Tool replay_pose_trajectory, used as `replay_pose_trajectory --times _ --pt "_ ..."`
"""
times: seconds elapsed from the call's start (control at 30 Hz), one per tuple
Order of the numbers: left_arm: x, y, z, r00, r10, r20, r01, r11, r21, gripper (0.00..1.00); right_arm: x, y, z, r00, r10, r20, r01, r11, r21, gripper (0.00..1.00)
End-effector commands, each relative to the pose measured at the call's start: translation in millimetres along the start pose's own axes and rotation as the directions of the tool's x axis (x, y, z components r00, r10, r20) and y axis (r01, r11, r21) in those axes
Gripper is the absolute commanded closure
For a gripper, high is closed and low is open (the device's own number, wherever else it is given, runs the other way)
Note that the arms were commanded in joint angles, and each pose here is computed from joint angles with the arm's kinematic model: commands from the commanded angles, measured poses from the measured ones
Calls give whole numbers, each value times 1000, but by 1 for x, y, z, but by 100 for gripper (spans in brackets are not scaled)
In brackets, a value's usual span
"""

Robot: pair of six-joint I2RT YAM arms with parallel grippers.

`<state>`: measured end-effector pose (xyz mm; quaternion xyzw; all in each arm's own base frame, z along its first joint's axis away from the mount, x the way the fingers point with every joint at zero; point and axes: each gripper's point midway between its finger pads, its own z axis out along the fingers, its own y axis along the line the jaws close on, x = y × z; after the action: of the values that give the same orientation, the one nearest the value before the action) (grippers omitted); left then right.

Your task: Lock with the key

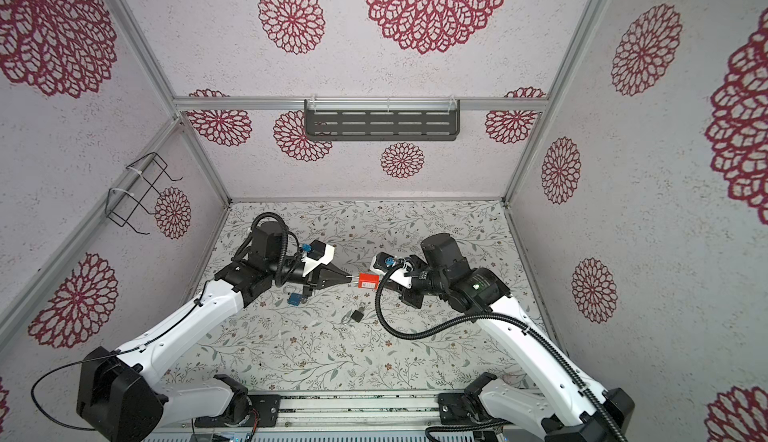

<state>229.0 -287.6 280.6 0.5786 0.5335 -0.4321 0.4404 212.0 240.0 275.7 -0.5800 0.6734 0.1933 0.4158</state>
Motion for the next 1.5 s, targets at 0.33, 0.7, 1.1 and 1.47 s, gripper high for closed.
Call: replay_pose_trajectory --times 0.33,0.7,1.1,1.47 --pt "-7 -8 -1 999 35 2 -35 999 41 100 -5 0 -6 999 -49 17 49 999 11 86" --pt "-2 -14 -8 999 39 -16 -39 999 26 100 4 4 -4 999 -52 7 52 999 15 91" --pt "5 -17 -17 999 39 -34 -39 999 7 100 10 6 -4 999 -46 -6 46 999 16 96" --pt "9 -22 -25 999 25 -42 -25 1000 4 100 21 6 -3 999 -43 -32 44 998 33 98"
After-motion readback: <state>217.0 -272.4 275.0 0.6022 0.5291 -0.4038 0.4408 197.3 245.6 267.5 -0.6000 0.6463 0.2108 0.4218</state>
